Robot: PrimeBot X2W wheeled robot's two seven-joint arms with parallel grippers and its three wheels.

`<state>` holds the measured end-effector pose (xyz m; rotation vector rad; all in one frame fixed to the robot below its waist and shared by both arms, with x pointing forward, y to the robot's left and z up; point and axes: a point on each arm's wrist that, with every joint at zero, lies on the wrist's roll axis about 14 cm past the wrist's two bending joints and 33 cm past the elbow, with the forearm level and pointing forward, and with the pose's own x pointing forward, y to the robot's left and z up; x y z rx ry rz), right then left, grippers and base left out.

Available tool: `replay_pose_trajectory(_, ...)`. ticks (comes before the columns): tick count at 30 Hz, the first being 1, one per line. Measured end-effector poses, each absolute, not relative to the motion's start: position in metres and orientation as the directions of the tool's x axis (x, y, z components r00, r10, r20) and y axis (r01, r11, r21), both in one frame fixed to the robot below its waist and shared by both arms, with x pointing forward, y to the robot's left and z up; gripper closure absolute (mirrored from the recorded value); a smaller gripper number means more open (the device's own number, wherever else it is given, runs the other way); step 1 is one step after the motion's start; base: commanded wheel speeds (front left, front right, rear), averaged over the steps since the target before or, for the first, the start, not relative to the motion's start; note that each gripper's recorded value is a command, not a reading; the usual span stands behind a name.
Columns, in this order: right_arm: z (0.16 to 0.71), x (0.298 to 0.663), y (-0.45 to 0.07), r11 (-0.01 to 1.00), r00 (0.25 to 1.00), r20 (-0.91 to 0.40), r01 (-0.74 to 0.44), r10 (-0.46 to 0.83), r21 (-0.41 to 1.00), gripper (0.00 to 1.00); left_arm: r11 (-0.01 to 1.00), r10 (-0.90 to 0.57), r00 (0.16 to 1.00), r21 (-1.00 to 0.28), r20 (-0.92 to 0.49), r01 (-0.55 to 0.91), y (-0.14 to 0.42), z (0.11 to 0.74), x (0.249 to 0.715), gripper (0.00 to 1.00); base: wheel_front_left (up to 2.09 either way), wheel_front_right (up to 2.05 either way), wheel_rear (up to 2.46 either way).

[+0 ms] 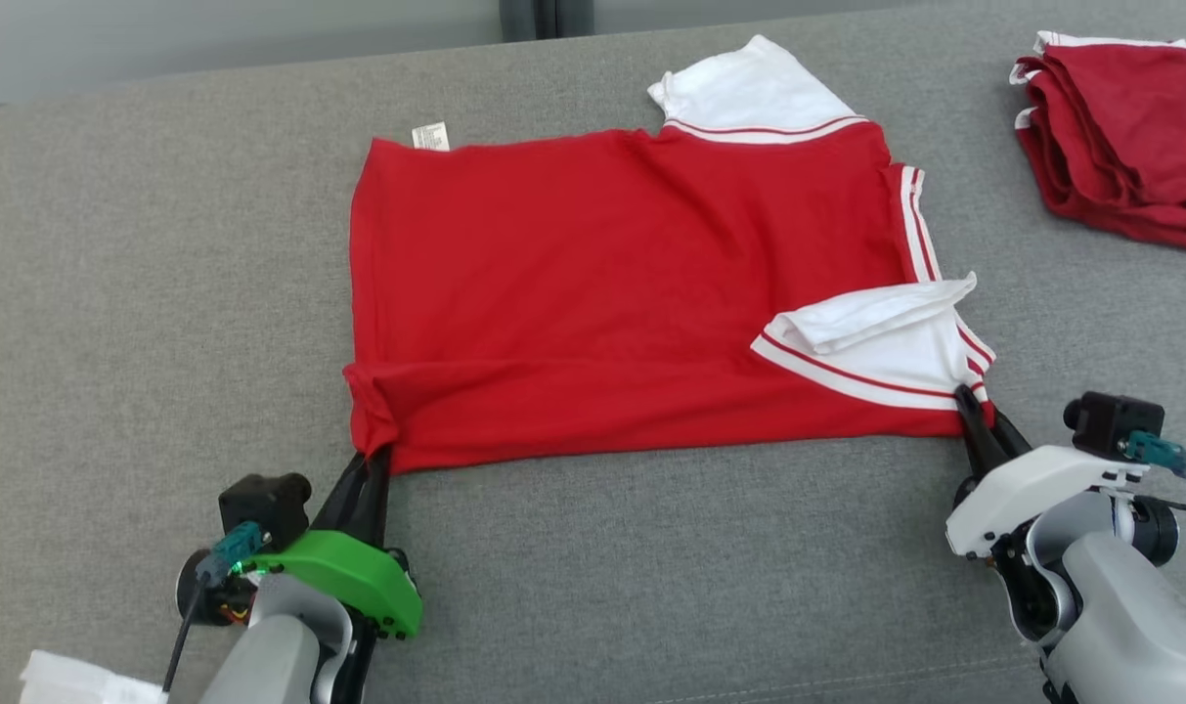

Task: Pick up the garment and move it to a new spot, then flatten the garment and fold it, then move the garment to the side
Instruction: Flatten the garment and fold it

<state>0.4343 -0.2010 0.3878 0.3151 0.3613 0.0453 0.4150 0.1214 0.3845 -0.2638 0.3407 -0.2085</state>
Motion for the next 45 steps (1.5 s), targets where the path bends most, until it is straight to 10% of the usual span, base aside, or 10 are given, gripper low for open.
replay_pose_trajectory(20,0.404,0.345,-0.214,0.926,0.944,-0.324,0.064,0.064,0.372,1.00,0.941,-0.183,0.933,-0.331,-0.309,0.075,0.135,0.388,0.336,0.98,0.00,0.00,0.00)
replay_pose_trajectory(21,0.405,0.344,-0.213,0.926,0.943,-0.326,0.067,0.062,0.372,0.73,0.941,-0.181,0.934,-0.331,-0.309,0.073,0.134,0.389,0.335,0.61,0.00,0.00,0.00)
replay_pose_trajectory(22,0.407,0.343,-0.213,0.926,0.945,-0.322,0.070,0.058,0.372,0.15,0.940,-0.180,0.935,-0.332,-0.306,0.072,0.134,0.390,0.335,0.02,0.00,0.00,0.00)
replay_pose_trajectory(23,0.409,0.342,-0.213,0.925,0.947,-0.316,0.073,0.052,0.372,0.00,0.940,-0.179,0.936,-0.332,-0.302,0.073,0.133,0.391,0.335,0.00,0.00,0.00,0.00)
replay_pose_trajectory(45,0.524,0.377,-0.186,0.971,0.989,0.116,-0.110,0.087,0.212,0.00,0.984,-0.062,0.998,-0.166,0.016,0.064,0.172,0.490,0.376,0.00,0.00,0.00,0.00)
